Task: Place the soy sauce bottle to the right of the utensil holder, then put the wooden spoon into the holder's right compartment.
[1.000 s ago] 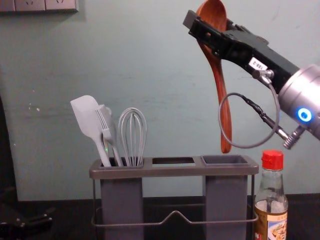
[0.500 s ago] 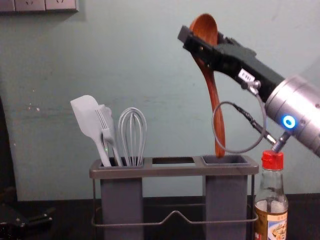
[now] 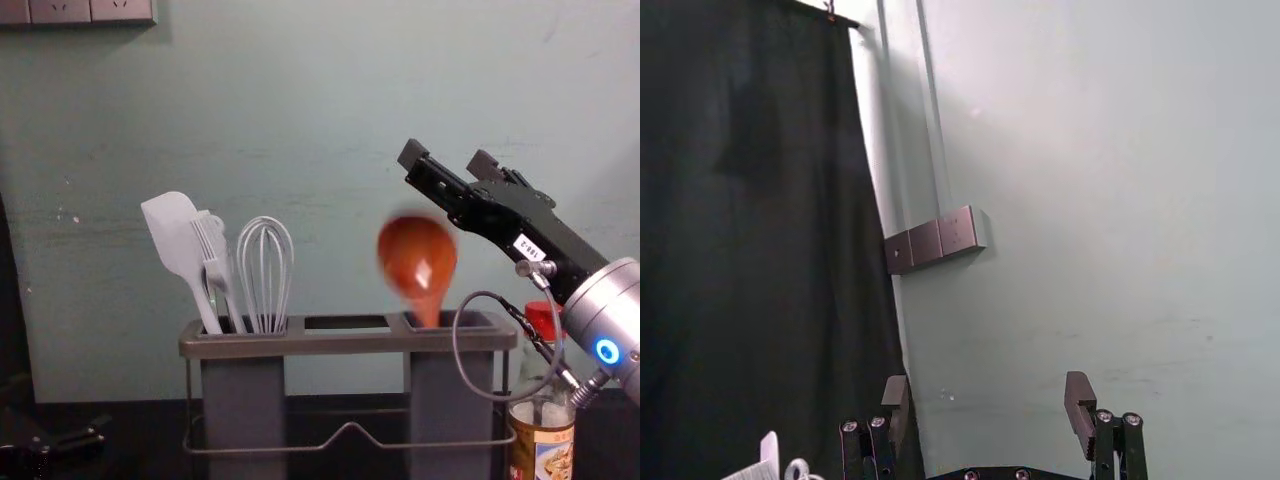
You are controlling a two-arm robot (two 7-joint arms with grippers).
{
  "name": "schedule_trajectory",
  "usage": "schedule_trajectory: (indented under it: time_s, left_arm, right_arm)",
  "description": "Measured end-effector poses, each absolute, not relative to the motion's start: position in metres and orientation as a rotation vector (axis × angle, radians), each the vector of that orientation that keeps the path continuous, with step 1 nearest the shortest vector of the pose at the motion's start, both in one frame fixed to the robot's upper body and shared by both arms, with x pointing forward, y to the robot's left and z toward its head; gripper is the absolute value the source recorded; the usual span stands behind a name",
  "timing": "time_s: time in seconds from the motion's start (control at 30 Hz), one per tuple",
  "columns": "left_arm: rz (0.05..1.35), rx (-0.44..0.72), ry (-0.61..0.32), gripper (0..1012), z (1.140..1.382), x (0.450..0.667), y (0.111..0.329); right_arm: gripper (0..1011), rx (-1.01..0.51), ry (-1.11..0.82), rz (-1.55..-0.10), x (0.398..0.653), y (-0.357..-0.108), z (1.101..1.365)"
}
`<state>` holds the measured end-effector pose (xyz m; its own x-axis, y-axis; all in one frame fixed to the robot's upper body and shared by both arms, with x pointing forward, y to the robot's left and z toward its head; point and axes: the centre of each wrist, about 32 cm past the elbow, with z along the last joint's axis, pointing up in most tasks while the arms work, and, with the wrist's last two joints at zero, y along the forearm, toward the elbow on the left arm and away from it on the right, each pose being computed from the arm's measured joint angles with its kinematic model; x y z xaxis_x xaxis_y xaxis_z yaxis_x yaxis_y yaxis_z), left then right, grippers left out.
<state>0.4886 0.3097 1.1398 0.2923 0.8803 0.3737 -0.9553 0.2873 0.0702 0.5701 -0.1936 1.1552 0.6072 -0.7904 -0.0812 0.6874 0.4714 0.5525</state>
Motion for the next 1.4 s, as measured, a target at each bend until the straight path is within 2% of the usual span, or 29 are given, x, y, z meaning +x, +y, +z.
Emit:
schedule_trajectory:
  time_s: [0.4, 0.57, 0.77, 0.93, 1.07, 1.4]
  left_arm:
    - [1.248, 0.304, -0.285, 1005, 1.140, 0.489, 0.310]
    - [1.248, 0.304, -0.285, 1005, 1.140, 0.489, 0.310]
    - [1.248, 0.304, -0.285, 1005, 1.140, 0.489, 0.310]
    - [1.248, 0.304, -0.285, 1005, 1.140, 0.489, 0.310]
    - [1.248, 0.304, -0.285, 1005, 1.140, 0.489, 0.310]
    - [1.248, 0.304, -0.285, 1005, 1.140, 0.489, 0.310]
  right_arm:
    - [1002, 0.634, -0.227, -0.935, 0.568, -0.194, 1.166]
    - [1002, 0.649, -0.261, -0.990, 0.563, -0.199, 1.174]
    - [1002, 0.635, -0.317, -1.142, 0.555, -0.213, 1.178]
    - [1002, 0.583, -0.364, -1.339, 0.545, -0.229, 1.177]
    - [1002, 0.532, -0.360, -1.438, 0.539, -0.239, 1.174]
    - [1002, 0.350, -0.294, -1.525, 0.523, -0.261, 1.152]
